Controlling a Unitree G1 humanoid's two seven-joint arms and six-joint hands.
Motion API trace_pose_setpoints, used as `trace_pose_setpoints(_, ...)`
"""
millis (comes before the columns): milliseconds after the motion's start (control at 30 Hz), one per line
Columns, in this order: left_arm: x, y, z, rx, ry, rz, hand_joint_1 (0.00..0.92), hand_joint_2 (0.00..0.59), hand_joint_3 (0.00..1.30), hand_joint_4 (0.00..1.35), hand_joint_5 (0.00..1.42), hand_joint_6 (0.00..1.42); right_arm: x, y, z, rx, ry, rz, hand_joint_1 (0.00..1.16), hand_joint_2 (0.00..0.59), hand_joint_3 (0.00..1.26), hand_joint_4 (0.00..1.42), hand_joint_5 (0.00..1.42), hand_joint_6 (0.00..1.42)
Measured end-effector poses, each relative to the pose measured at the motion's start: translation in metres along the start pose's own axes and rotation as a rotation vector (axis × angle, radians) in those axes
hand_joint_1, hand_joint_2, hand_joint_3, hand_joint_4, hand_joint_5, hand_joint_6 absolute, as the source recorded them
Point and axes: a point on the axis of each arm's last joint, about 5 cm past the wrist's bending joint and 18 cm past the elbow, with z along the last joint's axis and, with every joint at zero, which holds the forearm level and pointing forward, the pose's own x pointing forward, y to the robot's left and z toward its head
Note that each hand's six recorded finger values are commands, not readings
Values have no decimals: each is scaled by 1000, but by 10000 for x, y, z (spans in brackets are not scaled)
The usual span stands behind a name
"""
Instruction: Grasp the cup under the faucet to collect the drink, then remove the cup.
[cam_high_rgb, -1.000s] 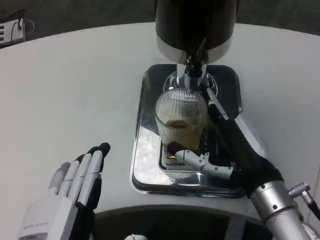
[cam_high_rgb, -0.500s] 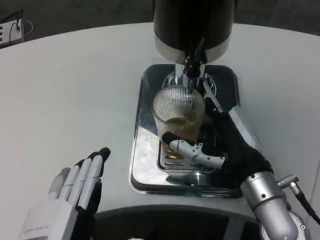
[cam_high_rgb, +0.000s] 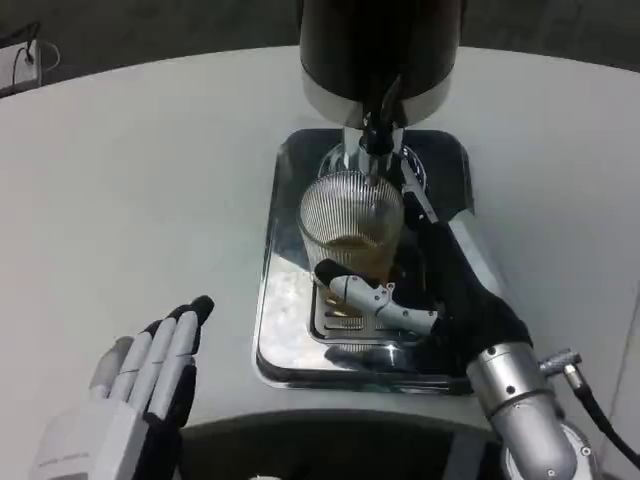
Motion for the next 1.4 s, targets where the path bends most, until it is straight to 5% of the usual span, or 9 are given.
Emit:
trace_pose_setpoints(267, -19, 29, -20, 11, 19, 1, 0, 163, 0, 0, 21, 0, 59, 17, -15, 4, 13, -12, 682, 202, 58, 171, 188, 279)
trace_pose_setpoints(800, 1, 46, -30, -13, 30, 5, 0, 164, 0, 0, 24, 0, 43, 130, 41, 41, -17, -23, 765, 194, 145, 261, 311, 400)
trace_pose_setpoints(1167, -4, 91, -29, -5, 50, 12, 0, 162, 0, 0, 24, 0, 65, 240, 88, 80, -17, -58, 924, 215, 292, 428, 537, 809)
trace_pose_setpoints(1400, -25, 135, -27, 2, 74, 33, 0, 160, 4, 0, 24, 0, 129, 285, 117, 93, -13, -79, 1110, 230, 554, 754, 943, 1375)
